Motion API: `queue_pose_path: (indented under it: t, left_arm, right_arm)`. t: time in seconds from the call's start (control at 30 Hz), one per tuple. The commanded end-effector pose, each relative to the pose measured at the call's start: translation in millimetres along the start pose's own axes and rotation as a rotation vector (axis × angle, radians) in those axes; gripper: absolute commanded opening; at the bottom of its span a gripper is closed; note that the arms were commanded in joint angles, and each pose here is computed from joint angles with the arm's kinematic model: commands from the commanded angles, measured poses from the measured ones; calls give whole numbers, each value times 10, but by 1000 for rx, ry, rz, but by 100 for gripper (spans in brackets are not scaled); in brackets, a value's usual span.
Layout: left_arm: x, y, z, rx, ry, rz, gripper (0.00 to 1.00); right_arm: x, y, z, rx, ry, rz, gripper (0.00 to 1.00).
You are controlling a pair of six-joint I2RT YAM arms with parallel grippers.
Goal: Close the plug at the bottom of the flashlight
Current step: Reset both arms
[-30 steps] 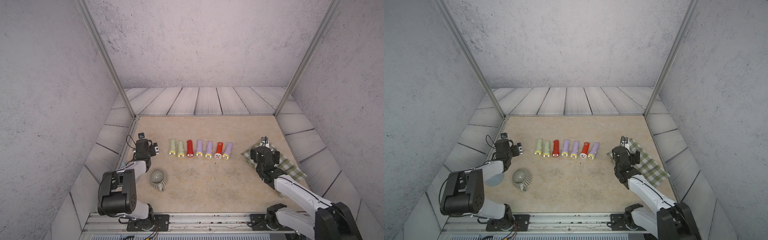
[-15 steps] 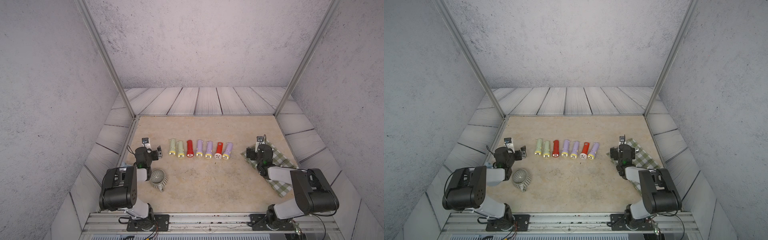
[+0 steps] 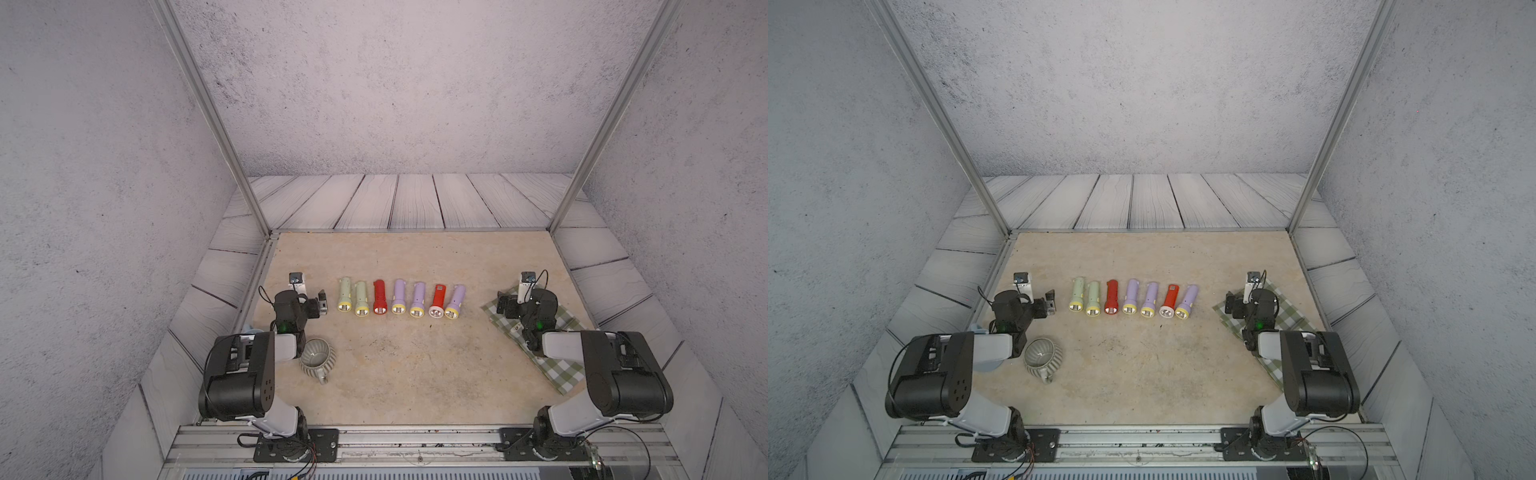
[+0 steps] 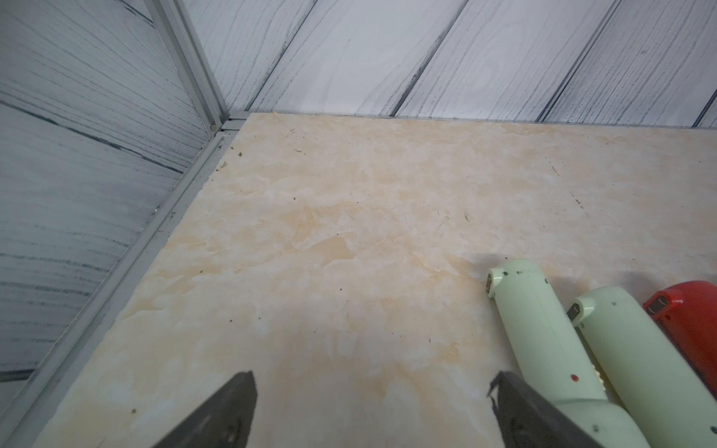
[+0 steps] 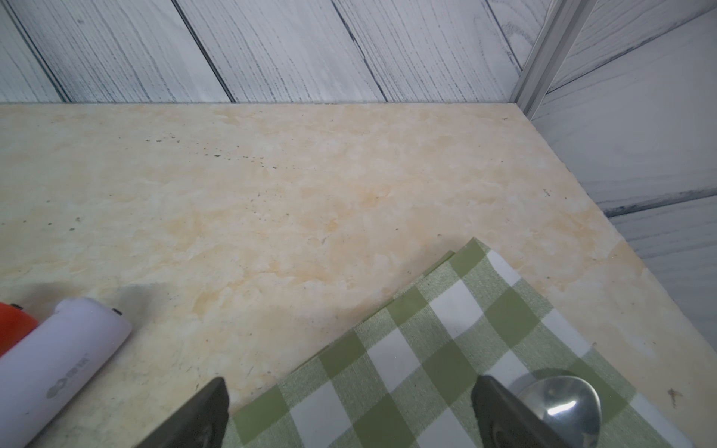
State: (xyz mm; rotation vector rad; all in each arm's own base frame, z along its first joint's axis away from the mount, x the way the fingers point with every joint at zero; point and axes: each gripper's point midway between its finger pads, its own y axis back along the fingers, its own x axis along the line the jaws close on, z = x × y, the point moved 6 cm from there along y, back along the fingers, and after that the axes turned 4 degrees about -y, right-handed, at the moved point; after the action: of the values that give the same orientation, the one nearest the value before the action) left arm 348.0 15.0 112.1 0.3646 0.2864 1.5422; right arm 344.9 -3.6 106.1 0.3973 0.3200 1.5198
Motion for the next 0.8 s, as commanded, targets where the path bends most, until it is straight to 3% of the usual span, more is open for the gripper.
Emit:
queue_pose_path:
  t: [0.0, 0.6, 0.7, 0.77]
  left_arm:
    - [-2, -10, 95, -14, -21, 11, 98]
    - [-13, -8, 98, -15, -22, 1, 98]
    - [-85, 154, 270, -69, -60, -52, 98]
    - [-53, 336, 326, -93, -51, 23, 98]
  right_arm:
    - [20, -8, 63, -14, -8, 17, 99]
    - [19, 0, 67, -18, -8, 15, 99]
    - [8, 75, 117, -36, -11, 4, 99]
    - [-12, 132, 149, -59, -20, -14, 99]
